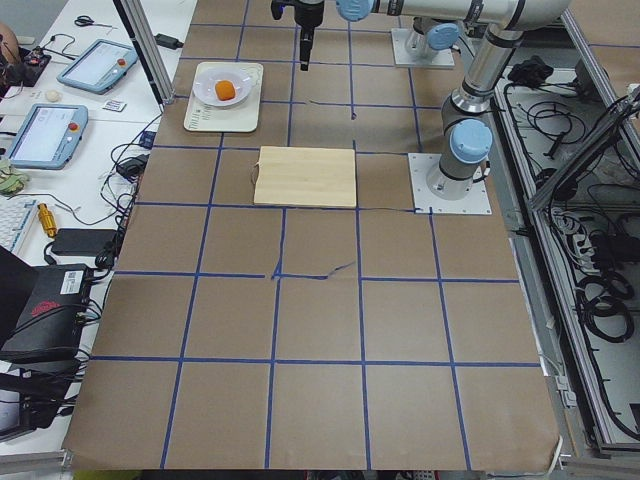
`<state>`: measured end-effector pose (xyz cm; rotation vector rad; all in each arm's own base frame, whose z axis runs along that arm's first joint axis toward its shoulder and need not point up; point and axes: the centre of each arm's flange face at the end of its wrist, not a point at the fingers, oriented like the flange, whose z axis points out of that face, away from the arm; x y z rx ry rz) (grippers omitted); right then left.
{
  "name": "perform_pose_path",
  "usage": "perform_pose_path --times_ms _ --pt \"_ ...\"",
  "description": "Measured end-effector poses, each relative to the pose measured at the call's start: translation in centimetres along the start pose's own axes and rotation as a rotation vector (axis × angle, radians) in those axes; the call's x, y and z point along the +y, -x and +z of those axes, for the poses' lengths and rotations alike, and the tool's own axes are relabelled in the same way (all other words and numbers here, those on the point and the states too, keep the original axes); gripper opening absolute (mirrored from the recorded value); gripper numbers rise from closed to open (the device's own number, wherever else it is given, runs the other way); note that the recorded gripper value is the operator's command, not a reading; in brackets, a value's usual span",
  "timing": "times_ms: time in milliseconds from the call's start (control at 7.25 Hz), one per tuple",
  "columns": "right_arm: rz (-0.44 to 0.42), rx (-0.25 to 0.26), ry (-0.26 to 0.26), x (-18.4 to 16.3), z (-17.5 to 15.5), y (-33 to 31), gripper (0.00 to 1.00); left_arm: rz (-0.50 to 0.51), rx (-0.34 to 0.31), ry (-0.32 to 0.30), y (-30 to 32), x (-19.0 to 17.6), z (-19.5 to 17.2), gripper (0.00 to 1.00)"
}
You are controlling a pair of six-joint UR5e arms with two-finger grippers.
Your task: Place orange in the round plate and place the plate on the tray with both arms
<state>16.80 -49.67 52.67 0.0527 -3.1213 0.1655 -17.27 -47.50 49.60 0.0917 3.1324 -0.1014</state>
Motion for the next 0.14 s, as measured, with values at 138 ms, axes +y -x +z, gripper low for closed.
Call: perform_pose_path --times_ms 138 --pt "0.011 -0.005 -0.004 0.04 -0.25 -0.62 1.00 0.000 0.000 0.001 -0.01 0.01 0.01 1.00"
